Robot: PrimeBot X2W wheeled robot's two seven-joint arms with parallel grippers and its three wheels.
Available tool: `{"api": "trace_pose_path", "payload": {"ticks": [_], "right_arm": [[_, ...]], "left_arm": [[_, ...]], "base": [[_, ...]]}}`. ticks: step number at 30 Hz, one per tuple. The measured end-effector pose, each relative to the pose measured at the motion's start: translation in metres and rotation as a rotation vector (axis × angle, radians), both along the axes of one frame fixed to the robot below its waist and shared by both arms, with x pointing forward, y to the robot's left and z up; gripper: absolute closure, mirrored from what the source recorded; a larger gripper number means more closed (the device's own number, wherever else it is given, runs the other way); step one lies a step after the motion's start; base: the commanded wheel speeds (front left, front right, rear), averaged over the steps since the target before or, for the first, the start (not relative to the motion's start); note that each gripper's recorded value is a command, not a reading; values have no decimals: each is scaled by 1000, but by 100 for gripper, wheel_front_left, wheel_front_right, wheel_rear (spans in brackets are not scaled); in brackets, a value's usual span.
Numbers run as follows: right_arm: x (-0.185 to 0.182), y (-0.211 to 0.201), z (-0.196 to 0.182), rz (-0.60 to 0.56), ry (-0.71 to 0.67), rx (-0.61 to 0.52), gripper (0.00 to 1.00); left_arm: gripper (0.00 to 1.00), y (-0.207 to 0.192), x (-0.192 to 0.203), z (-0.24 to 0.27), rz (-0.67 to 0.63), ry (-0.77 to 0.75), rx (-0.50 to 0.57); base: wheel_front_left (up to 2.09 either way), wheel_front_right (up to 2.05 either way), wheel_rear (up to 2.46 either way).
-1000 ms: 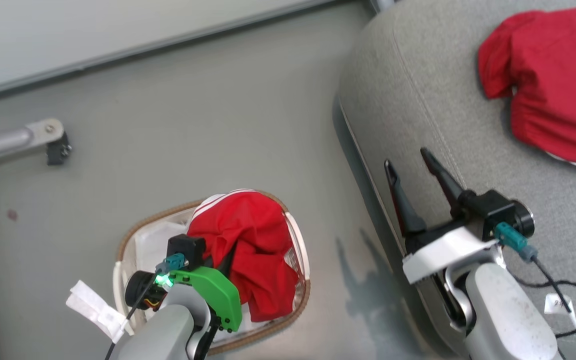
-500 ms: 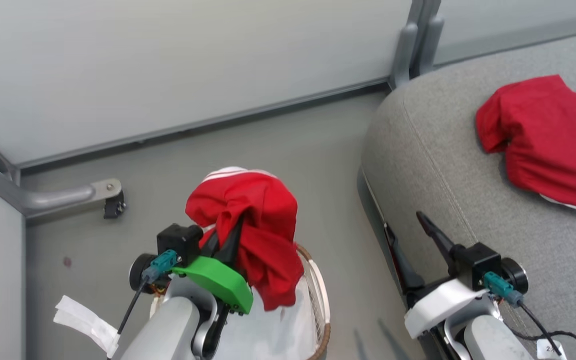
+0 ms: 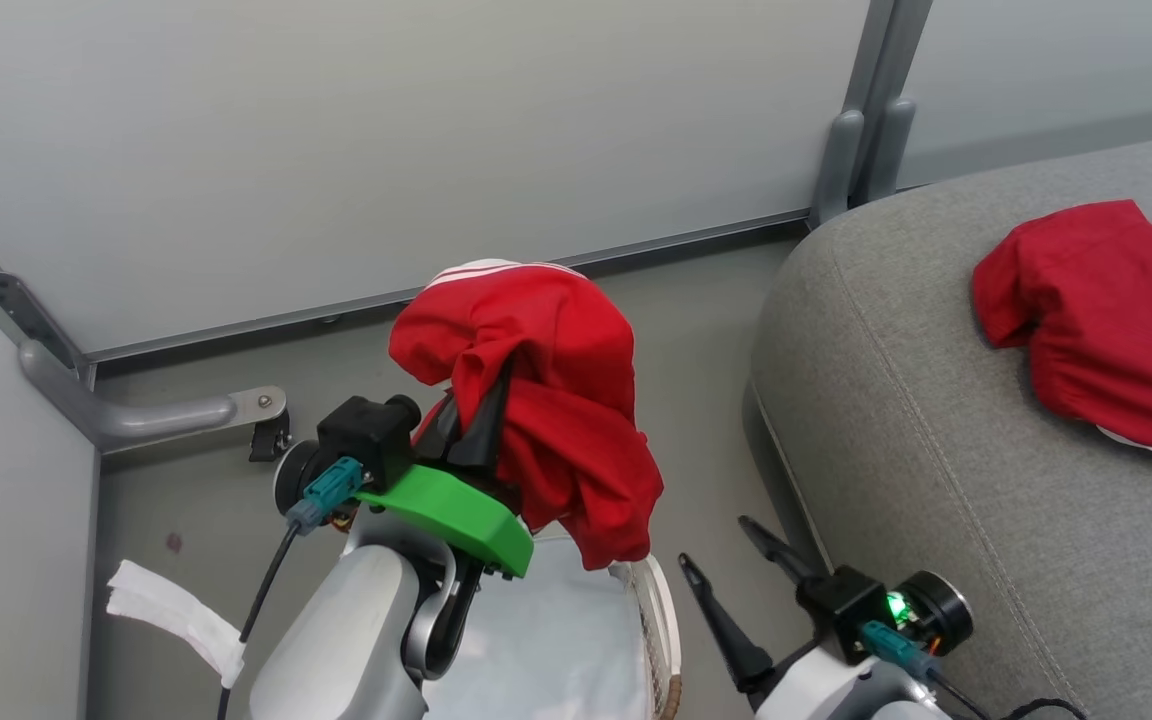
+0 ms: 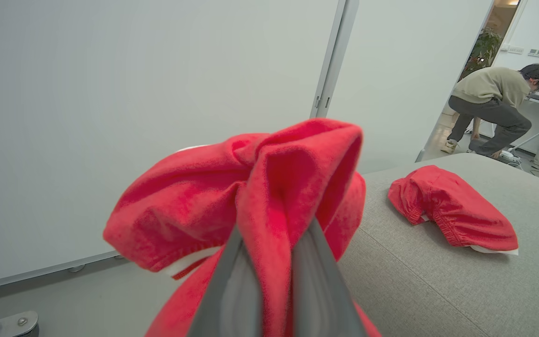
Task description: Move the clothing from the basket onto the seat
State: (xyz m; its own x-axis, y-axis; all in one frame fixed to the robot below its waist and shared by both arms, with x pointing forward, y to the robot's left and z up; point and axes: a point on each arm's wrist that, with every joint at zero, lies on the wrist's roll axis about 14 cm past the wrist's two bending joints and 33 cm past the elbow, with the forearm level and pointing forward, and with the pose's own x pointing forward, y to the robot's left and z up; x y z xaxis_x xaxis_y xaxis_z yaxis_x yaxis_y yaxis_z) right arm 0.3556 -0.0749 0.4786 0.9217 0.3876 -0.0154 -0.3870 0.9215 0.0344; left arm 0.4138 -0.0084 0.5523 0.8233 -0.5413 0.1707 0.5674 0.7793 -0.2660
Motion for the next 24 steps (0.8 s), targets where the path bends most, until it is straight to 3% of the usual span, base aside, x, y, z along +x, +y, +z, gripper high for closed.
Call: {"api": "trace_pose_path", "payload": {"ticks": [11,18,19,20,21,22,24], "right_arm": [[26,68,37,231,-116,-42,0],[39,89,22,306,-66,-87,0],[39,91,18,315,-54,-92,6],[40,94,14,323,-38,-91,25],[39,96,8,330,-15,-94,77],[38,97,3,337,3,-94,100],[38,98,-6,333,44,-75,100]], "left_arm": [[100,-6,-4,3,-28,1,-15],[100,-9,-9,6,-43,2,-20],[100,-9,-9,7,-45,2,-21],[100,-9,-10,7,-45,4,-22],[100,-9,-11,6,-46,7,-24],[100,-9,-11,6,-45,9,-25],[100,-8,-12,7,-45,14,-33]], "base": [[0,0,0],[0,0,0],[0,0,0],[0,0,0],[0,0,0],[0,0,0],[0,0,0]]}}
